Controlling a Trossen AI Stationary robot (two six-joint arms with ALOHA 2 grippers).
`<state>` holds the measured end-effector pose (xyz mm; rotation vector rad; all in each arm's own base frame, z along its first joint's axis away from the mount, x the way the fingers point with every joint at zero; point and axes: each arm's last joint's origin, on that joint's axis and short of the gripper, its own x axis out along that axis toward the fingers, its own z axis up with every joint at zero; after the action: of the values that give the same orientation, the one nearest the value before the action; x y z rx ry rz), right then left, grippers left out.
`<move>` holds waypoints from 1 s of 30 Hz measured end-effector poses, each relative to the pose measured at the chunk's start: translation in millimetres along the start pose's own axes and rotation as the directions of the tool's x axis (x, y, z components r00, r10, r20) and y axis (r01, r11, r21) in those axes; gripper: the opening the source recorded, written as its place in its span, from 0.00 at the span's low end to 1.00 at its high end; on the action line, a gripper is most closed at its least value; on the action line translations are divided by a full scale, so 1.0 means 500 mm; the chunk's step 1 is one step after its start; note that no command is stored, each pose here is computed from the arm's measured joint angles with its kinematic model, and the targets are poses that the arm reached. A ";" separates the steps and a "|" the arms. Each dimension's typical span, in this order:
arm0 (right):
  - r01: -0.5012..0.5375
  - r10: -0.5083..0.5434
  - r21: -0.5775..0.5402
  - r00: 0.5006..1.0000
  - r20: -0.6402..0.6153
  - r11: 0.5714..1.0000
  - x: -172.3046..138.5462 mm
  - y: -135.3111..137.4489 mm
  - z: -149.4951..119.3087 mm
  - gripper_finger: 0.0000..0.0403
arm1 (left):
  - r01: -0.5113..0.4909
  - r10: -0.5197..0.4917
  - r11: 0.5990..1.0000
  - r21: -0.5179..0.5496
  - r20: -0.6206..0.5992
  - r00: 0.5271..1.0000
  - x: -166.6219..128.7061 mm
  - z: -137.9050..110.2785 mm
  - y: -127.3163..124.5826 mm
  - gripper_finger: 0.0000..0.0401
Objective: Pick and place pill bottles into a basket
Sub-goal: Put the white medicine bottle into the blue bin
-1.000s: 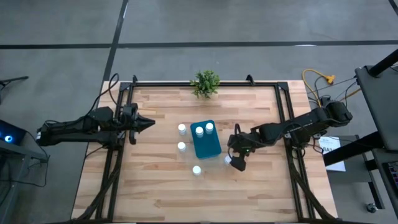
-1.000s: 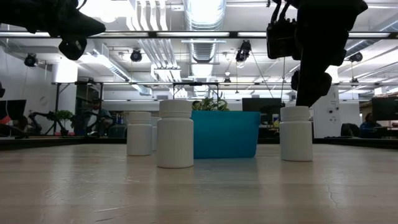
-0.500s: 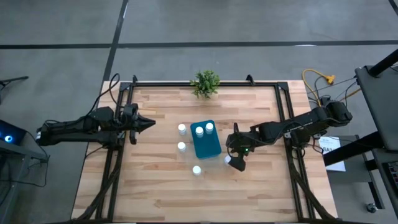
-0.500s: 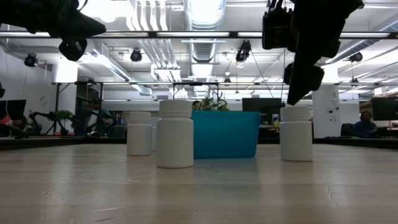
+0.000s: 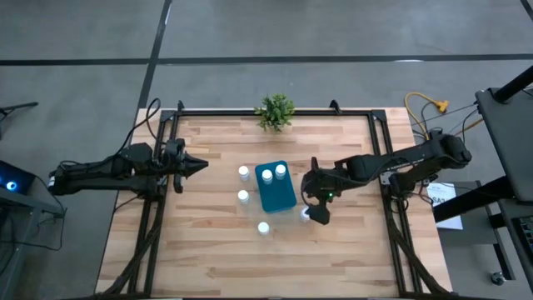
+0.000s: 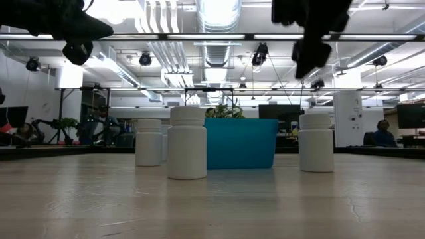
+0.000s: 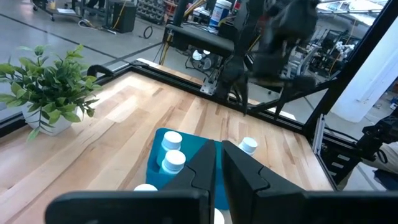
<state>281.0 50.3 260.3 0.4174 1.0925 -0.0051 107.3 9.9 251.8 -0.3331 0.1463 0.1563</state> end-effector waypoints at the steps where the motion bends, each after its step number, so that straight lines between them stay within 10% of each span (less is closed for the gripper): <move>1: 0.016 -0.016 -0.018 1.000 0.009 1.000 -0.014 0.005 0.008 0.73 | 0.000 0.000 1.000 0.000 0.000 1.000 0.000 0.000 0.000 0.02; 12: 0.064 -0.062 -0.111 0.998 0.020 0.992 -0.140 0.047 0.061 0.71 | -0.008 0.008 1.000 0.000 -0.024 1.000 -0.001 -0.005 0.002 0.02; 30: 0.055 -0.149 -0.320 0.949 -0.278 0.946 -0.046 0.078 0.138 0.65 | -0.007 0.007 1.000 -0.003 -0.031 0.999 -0.006 -0.007 0.003 0.02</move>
<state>337.3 58.7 319.7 0.0769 1.3889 0.1395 104.0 9.6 248.6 -0.3386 0.1782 0.1584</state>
